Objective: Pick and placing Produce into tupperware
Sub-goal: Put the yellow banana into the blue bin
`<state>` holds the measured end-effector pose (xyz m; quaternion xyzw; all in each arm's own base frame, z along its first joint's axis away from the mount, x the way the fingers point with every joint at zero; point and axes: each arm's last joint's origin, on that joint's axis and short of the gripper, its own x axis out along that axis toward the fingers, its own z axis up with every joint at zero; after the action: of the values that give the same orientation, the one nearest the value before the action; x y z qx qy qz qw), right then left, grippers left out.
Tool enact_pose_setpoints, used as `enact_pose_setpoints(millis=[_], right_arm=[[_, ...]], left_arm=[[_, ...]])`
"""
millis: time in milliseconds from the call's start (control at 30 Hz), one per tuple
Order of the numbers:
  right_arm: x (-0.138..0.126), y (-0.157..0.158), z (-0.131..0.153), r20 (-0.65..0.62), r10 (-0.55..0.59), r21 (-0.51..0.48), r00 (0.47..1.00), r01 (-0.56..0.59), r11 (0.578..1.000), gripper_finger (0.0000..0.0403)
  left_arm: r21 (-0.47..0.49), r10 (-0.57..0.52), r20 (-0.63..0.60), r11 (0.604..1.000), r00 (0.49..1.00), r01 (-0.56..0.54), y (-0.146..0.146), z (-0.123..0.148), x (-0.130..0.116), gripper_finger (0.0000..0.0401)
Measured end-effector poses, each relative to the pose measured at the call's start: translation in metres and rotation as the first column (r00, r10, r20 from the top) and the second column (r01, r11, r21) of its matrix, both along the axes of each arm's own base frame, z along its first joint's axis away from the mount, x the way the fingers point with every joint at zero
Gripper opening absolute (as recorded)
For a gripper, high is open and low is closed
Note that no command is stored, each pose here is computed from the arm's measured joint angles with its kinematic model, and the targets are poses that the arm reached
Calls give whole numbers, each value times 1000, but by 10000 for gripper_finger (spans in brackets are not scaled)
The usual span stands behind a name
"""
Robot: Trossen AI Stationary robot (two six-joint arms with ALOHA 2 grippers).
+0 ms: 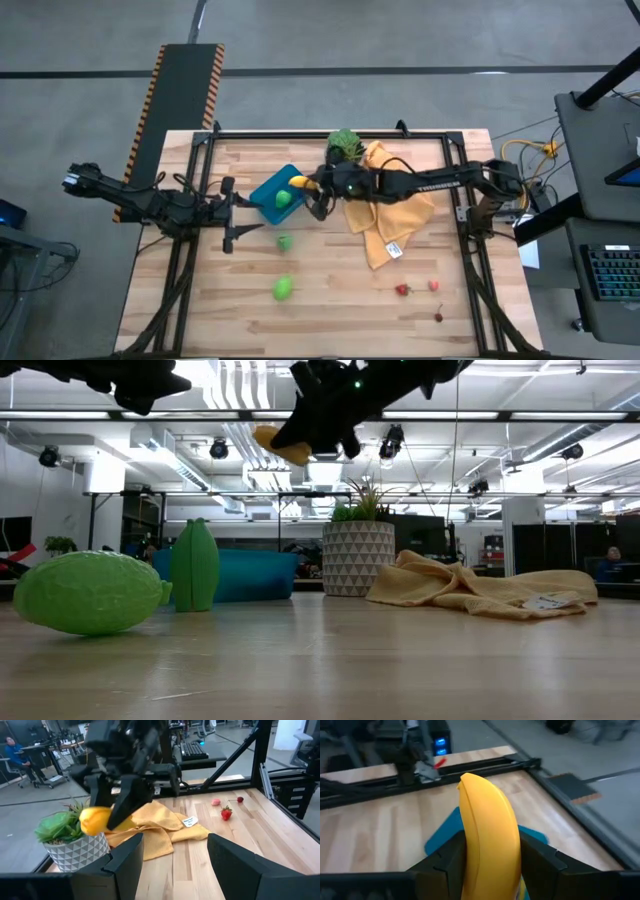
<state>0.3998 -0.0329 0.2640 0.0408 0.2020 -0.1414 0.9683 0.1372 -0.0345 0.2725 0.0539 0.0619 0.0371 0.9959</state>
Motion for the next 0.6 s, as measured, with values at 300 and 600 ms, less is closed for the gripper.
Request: enact_pose_setpoints(millis=[300,600], right_arm=[[28,-35,-27,-18,31,7,999,-31,1000,150],[58,-73,-48,-57,-5,39,998,7,999,150]], left_arm=[[-6,0,21,1000,1000,0,1,3,-2,206],[-4,0,22,1000,1000,0,1,3,-2,206]])
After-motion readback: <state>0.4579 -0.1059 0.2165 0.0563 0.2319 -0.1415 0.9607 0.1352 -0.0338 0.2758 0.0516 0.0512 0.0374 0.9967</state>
